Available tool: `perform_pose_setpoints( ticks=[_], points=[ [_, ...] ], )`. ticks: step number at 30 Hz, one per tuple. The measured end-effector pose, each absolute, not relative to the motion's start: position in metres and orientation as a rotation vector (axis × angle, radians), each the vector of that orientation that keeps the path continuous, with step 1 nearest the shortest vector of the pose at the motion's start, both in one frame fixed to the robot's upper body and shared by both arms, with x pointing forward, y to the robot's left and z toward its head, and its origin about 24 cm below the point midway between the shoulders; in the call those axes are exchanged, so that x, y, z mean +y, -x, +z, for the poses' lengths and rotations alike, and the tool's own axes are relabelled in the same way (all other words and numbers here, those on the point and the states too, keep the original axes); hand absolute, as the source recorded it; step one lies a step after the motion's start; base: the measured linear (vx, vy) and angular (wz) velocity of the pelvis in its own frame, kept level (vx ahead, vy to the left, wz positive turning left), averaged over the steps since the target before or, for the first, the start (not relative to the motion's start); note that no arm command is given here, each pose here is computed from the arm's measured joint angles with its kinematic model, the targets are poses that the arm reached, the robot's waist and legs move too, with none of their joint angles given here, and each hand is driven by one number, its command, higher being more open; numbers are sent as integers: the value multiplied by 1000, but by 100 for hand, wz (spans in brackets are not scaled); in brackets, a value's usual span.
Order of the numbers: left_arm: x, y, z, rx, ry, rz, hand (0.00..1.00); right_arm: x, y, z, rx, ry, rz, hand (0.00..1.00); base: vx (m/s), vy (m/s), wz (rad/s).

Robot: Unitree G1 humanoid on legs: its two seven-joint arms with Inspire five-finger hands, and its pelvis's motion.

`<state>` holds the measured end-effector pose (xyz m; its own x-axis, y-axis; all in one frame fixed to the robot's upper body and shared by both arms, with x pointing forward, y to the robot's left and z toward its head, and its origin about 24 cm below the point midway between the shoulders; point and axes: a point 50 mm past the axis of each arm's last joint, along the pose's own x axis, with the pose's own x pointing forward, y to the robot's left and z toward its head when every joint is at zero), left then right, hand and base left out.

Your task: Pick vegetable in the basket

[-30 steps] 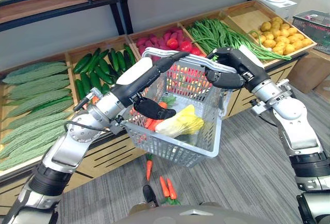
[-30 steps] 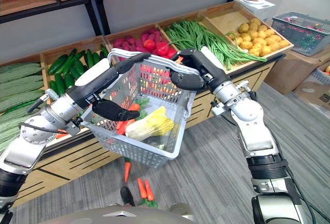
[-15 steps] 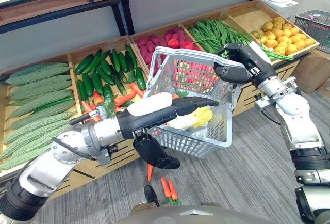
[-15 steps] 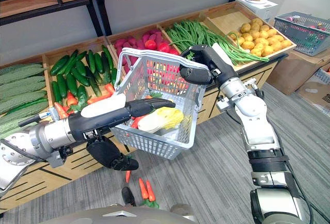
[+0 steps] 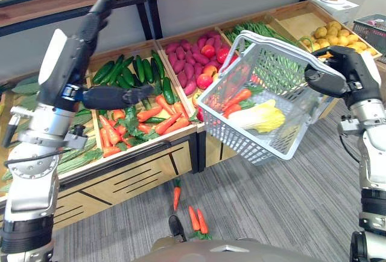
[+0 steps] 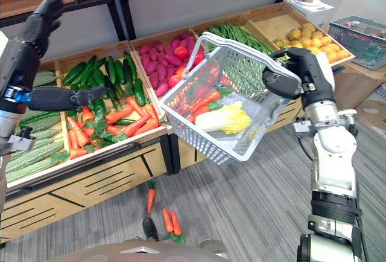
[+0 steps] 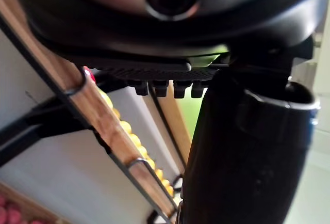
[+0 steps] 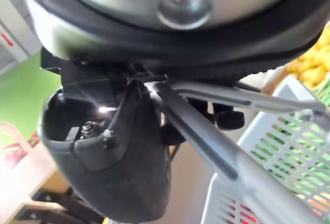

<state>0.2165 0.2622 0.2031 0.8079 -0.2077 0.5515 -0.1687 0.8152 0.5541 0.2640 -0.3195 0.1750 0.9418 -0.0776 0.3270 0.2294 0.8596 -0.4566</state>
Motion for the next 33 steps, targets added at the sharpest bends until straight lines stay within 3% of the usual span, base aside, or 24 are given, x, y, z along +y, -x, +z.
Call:
perform_pose_setpoints(
  ticks=[6, 13, 18, 28, 33],
  points=[
    [290, -202, 164, -476, -573, 179, 100, -341, -236, 172, -282, 538, -260, 0, 0, 0, 0],
    [328, -166, 89, -201, -322, 511, 100, -362, -204, 165, -224, 566, -347, 0, 0, 0, 0],
    [346, -124, 35, -56, -14, 796, 100, -383, -175, 155, -164, 557, -453, 0, 0, 0, 3],
    [382, -17, -1, 22, 167, 1409, 100, -418, -111, 134, -161, 392, -835, 0, 1, 1, 1],
    [364, 29, -34, 105, 318, 1668, 100, -420, -77, 107, -145, 244, -1021, 0, 1, 26, 3]
  ],
)
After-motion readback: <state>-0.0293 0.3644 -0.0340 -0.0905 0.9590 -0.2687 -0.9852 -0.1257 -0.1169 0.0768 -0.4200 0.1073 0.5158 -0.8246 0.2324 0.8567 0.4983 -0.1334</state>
